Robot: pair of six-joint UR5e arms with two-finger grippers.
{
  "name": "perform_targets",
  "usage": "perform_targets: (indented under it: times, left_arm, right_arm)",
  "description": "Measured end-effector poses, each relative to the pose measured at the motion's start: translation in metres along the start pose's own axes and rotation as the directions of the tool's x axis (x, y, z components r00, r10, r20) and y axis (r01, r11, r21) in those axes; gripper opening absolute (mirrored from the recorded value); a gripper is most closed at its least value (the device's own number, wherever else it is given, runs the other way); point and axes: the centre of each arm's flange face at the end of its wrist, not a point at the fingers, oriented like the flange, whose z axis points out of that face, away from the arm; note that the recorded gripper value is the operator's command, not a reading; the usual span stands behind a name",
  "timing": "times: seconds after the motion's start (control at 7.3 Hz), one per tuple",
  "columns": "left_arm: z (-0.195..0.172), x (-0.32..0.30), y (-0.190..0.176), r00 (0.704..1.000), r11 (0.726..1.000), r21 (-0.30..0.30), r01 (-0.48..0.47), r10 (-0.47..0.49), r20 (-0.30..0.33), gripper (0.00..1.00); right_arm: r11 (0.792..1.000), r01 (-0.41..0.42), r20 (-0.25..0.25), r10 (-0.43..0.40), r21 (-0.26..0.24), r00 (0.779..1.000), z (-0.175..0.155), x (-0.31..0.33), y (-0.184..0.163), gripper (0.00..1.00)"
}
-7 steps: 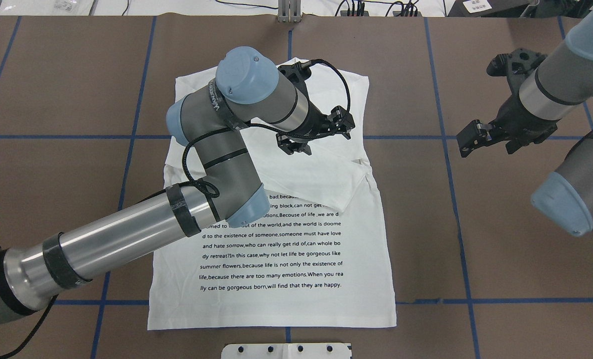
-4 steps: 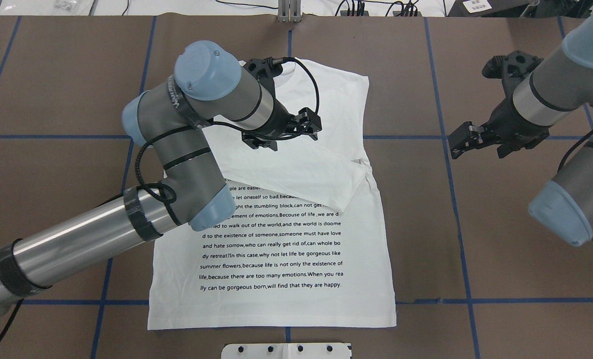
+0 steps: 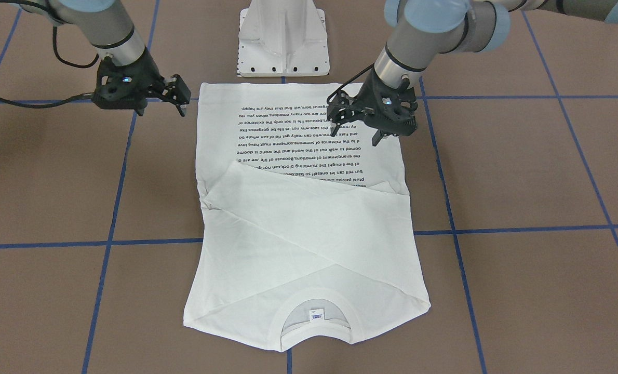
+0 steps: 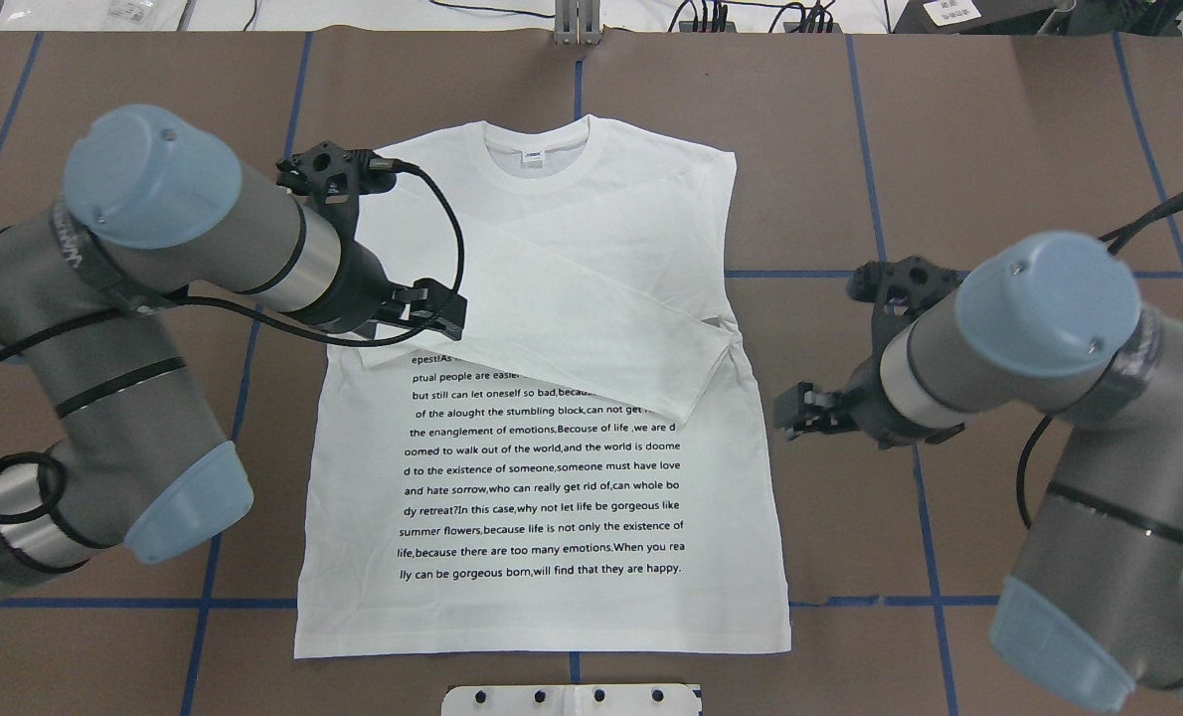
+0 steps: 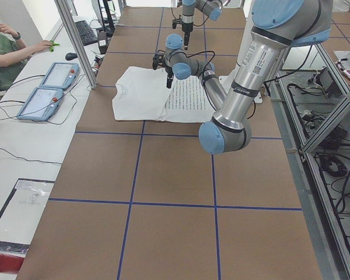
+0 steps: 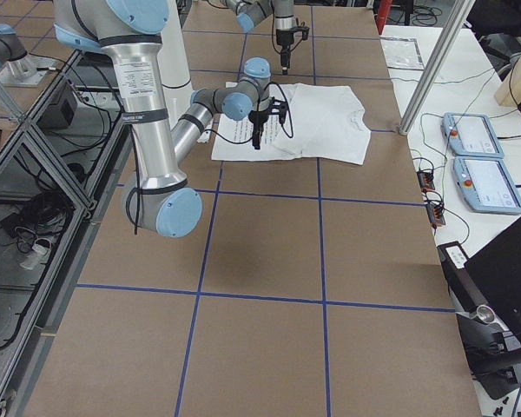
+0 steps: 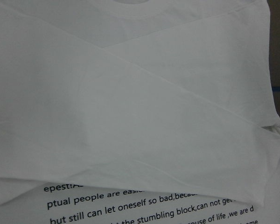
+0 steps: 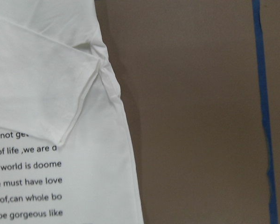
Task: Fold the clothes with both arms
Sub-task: 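Release the sleeve and withdraw the left gripper while the right gripper moves down, then position both grippers at the hem corners nearest the robot and grasp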
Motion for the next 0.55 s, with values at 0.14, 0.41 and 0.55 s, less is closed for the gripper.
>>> perform_targets:
  times: [0.14, 0.41, 0.55]
  left_arm:
    - [-0.014, -0.017, 0.017, 1.0, 1.0, -0.002, -0.006, 0.006, 0.004, 1.0]
    - [-0.031, -0.036, 0.036, 1.0, 1.0, -0.006, -0.007, 0.008, 0.01, 1.0]
    - [-0.032, -0.039, 0.039, 1.0, 1.0, -0.008, -0.006, 0.006, 0.013, 1.0]
  right_arm:
    - [1.0, -0.009, -0.013, 0.009, 0.014, 1.0, 0.021, -0.02, 0.043, 1.0]
    - [1.0, -0.007, -0.037, 0.007, -0.016, 0.999, 0.056, -0.039, 0.11, 1.0]
    - [0.999, 0.0, -0.053, -0.002, -0.033, 0.999, 0.074, -0.042, 0.128, 1.0]
